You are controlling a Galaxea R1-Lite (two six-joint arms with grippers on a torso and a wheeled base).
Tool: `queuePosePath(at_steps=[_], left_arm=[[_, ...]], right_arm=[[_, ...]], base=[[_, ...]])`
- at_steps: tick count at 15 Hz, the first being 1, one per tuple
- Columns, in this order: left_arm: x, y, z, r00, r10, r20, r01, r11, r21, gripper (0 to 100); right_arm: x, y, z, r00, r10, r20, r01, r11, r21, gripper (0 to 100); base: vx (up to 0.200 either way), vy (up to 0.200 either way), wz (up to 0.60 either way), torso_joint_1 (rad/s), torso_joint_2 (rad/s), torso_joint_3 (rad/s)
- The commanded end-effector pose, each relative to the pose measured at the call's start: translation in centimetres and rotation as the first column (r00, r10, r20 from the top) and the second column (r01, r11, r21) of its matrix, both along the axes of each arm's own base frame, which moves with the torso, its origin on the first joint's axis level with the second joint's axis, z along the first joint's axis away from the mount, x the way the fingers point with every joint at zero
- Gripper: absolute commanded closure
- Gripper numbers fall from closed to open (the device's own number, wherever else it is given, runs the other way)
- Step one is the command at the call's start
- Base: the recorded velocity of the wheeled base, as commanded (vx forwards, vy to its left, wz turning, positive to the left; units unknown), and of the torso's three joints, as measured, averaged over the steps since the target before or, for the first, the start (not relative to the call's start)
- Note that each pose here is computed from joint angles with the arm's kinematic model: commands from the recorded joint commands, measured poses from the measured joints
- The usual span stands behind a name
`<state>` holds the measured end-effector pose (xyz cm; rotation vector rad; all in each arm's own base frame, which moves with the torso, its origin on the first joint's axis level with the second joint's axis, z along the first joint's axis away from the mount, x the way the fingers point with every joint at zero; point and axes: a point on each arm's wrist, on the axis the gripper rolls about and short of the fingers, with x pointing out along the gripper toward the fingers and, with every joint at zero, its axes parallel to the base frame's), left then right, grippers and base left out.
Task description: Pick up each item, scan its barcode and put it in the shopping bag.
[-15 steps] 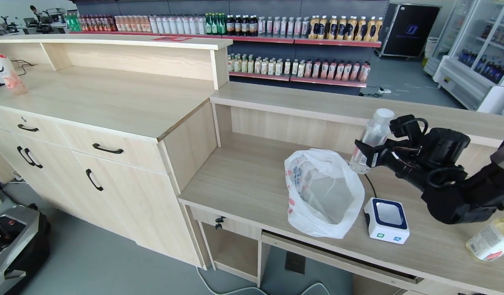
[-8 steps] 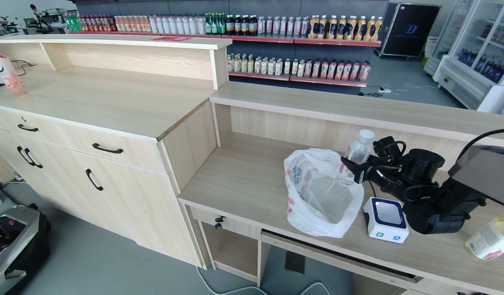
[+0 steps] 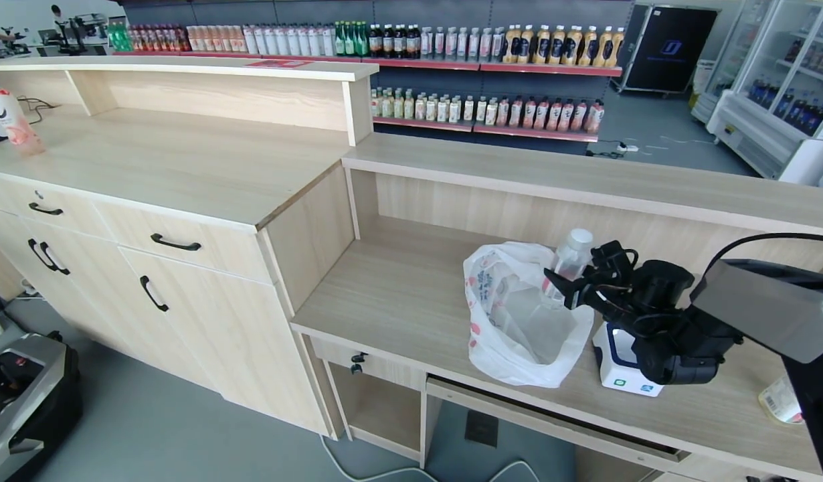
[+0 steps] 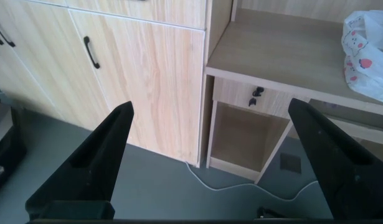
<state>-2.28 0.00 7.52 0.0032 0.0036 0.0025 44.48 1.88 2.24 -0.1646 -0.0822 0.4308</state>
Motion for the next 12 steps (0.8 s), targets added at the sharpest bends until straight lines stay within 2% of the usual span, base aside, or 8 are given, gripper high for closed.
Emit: queuePosePath(at_steps=[1,12], left_arm=[[0.0,0.0,0.0,1.000,0.001,0.001,-0.001,1.000,0.000,0],[0.0,0.0,0.0,1.000,0.001,0.001,-0.001,1.000,0.000,0]], right_arm=[[0.9,0.2,-1.5,1.000,0.008,-0.005,-0.008,1.000,-0.001,100],[1.3,0.4,-4.3,0.997,0.012,-0.073,-0.013,1.000,-0.007,100]], base=[[0.000,0.000,0.00,0.000,0.00,0.000],[0.000,0.000,0.00,0.000,0.00,0.000]])
